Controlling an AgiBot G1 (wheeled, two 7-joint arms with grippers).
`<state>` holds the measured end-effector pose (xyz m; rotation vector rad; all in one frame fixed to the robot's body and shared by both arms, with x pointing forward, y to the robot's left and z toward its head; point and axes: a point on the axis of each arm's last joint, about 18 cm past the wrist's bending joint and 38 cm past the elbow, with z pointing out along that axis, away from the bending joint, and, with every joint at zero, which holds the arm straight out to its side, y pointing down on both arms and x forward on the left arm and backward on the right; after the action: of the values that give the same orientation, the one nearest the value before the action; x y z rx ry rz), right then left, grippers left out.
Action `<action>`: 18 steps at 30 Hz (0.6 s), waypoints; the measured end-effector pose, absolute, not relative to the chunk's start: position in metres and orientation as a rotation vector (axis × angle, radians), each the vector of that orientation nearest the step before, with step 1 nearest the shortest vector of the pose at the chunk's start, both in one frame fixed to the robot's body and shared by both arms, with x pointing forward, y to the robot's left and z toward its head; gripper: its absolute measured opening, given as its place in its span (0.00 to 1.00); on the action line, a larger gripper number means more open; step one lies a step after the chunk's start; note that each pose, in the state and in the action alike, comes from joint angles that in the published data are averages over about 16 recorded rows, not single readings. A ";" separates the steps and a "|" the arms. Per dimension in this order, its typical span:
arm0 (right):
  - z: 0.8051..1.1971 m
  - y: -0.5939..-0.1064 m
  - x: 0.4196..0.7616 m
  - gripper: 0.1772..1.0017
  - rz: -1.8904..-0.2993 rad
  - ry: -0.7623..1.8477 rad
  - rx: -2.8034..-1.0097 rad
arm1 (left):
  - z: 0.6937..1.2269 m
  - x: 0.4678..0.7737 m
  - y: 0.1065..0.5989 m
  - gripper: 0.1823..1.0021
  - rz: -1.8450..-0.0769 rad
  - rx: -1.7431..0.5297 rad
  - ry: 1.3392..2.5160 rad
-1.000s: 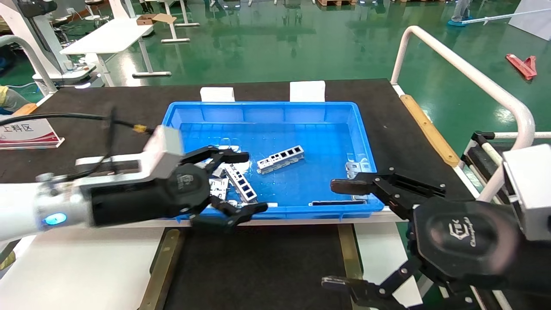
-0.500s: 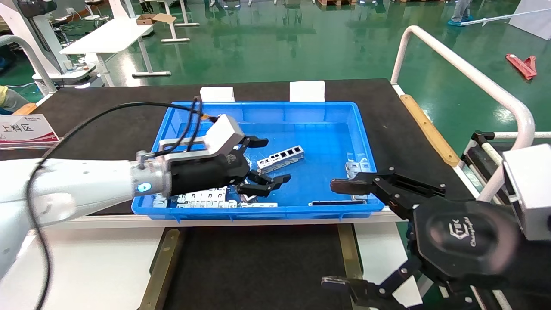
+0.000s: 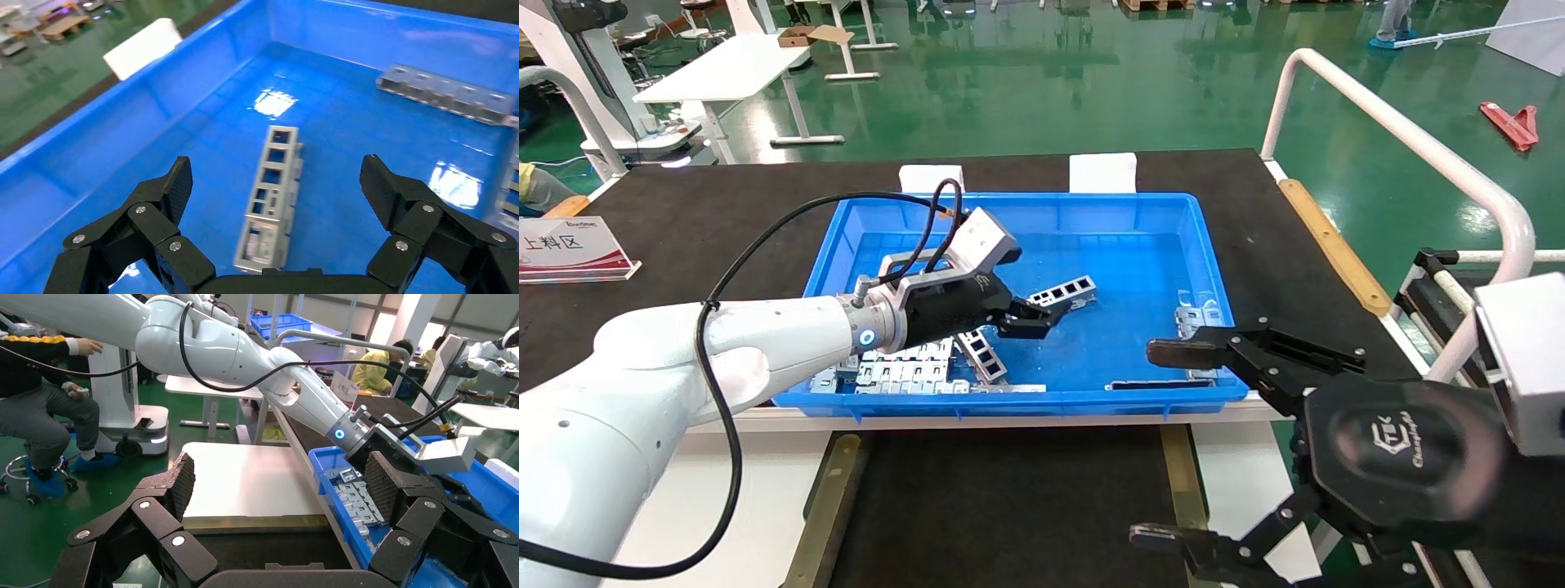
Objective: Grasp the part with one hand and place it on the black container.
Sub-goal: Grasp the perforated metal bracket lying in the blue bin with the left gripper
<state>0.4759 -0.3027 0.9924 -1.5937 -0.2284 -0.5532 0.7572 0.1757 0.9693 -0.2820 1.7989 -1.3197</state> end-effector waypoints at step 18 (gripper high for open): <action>0.992 -0.303 0.476 1.00 -0.553 -0.228 -1.594 | 0.943 0.761 0.161 1.00 -1.303 -0.351 1.834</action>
<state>0.4759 -0.3027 0.9924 -1.5937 -0.2284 -0.5532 0.7614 0.1613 0.9430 -0.3507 1.8339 -1.3026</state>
